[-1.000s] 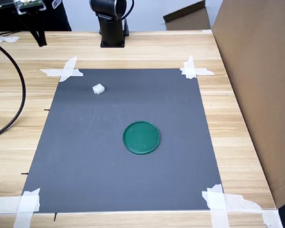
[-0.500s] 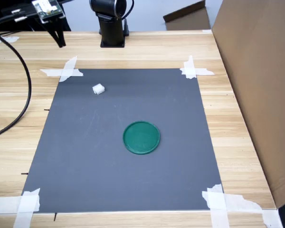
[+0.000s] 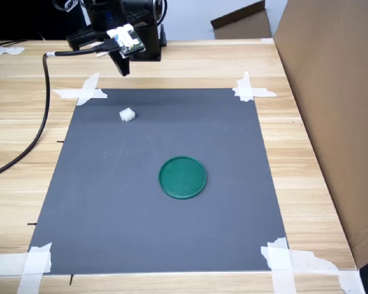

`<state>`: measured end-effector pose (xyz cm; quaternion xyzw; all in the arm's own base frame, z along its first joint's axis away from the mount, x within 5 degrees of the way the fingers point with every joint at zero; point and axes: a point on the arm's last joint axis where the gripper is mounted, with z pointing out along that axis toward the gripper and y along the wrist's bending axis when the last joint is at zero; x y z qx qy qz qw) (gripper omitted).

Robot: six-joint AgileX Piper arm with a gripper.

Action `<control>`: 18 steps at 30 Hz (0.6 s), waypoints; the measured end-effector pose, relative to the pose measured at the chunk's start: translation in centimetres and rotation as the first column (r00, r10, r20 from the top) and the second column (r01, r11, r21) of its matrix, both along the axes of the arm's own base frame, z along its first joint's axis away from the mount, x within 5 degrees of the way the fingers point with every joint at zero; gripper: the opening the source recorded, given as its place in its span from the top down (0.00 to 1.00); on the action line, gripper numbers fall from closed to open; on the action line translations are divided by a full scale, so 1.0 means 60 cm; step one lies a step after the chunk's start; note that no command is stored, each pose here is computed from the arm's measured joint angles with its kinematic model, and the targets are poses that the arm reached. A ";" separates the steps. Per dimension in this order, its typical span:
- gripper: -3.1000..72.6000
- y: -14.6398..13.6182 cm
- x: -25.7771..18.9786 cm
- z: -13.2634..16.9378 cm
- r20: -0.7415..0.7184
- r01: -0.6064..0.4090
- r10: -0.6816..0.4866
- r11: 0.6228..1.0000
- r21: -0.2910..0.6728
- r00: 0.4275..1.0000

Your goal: Grasp a white terminal and put it in the green lid.

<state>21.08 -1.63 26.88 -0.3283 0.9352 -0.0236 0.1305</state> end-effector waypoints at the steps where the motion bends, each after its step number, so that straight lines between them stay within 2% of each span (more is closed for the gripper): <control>1: 1.00 0.001 -0.004 0.000 -0.005 -0.018 0.017 1.000 -0.004 1.000; 6: 0.99 0.004 -0.033 0.013 -0.028 -0.108 0.108 0.994 -0.017 0.994; 9: 0.92 0.005 -0.044 0.027 0.017 -0.162 0.162 0.986 -0.045 0.987; 10: 0.86 0.005 -0.044 0.028 0.025 -0.163 0.164 0.985 -0.049 0.986; 14: 0.75 0.006 -0.041 0.027 0.034 -0.146 0.147 0.989 -0.035 0.989; 15: 0.64 0.009 -0.038 0.024 0.028 -0.114 0.114 0.994 -0.005 0.993; 16: 0.46 0.010 -0.027 0.018 0.032 -0.029 0.028 0.999 0.038 0.999; 18: 0.38 0.009 -0.022 0.016 0.042 0.005 -0.007 0.999 0.041 0.999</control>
